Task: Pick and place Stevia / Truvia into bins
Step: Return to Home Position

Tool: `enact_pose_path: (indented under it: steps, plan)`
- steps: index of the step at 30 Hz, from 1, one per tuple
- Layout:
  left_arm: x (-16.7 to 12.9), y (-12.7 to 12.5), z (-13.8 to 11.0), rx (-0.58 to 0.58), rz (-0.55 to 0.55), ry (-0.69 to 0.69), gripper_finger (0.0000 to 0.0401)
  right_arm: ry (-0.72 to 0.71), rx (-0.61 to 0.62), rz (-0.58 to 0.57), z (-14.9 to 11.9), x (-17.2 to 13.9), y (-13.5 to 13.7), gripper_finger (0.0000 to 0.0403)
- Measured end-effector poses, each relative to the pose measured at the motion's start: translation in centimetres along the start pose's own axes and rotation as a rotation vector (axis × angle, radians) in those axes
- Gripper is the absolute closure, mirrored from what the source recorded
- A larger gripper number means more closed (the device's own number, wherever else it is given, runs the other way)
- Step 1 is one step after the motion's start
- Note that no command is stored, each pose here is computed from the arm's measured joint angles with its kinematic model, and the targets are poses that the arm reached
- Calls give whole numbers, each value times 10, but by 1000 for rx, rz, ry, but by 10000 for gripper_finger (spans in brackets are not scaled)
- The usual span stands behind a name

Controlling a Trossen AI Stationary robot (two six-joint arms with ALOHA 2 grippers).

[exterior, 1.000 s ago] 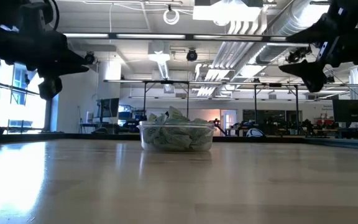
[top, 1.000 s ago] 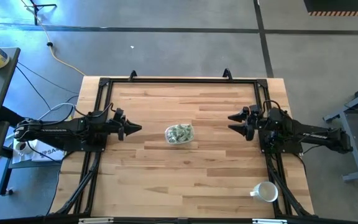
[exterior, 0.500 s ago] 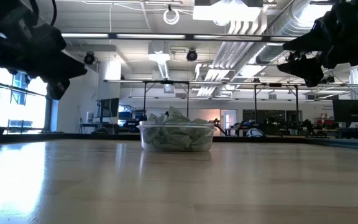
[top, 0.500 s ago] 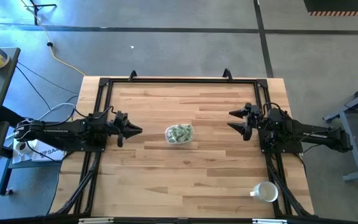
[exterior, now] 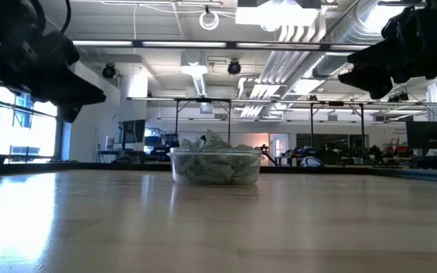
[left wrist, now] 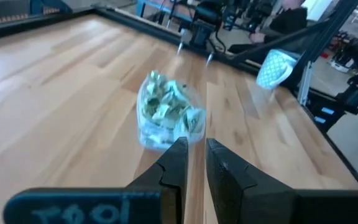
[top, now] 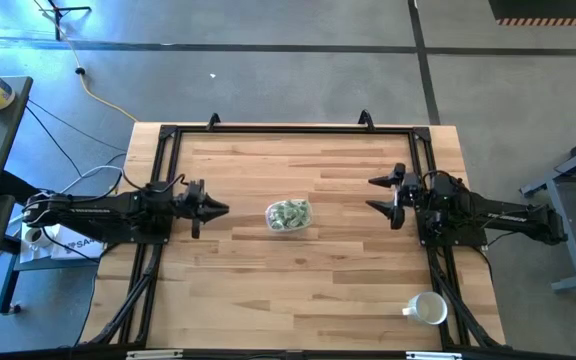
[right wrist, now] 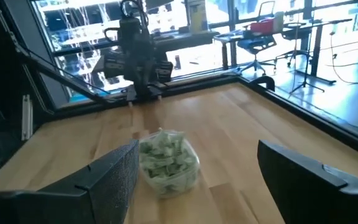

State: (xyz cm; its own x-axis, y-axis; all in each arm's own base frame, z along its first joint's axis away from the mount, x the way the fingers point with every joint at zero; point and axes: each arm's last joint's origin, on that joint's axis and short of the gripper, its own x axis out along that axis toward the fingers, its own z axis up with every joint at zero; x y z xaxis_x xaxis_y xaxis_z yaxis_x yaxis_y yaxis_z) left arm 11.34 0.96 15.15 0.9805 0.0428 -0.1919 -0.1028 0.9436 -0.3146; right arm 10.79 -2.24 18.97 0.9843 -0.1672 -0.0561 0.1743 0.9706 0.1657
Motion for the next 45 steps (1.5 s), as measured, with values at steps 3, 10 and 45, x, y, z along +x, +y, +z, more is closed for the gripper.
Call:
enact_pose_path:
  steps: [3, 10, 45]
  plan:
    - [0, 1, -3, -9, 9, 27, 311, 3, -15, 17, 0, 0, 1, 89]
    - [0, 2, -6, -8, 14, 62, 311, 17, -32, 63, -1, 0, 2, 89]
    - [0, 2, -6, -7, 15, 64, 311, 28, -32, 62, -2, 0, 2, 89]
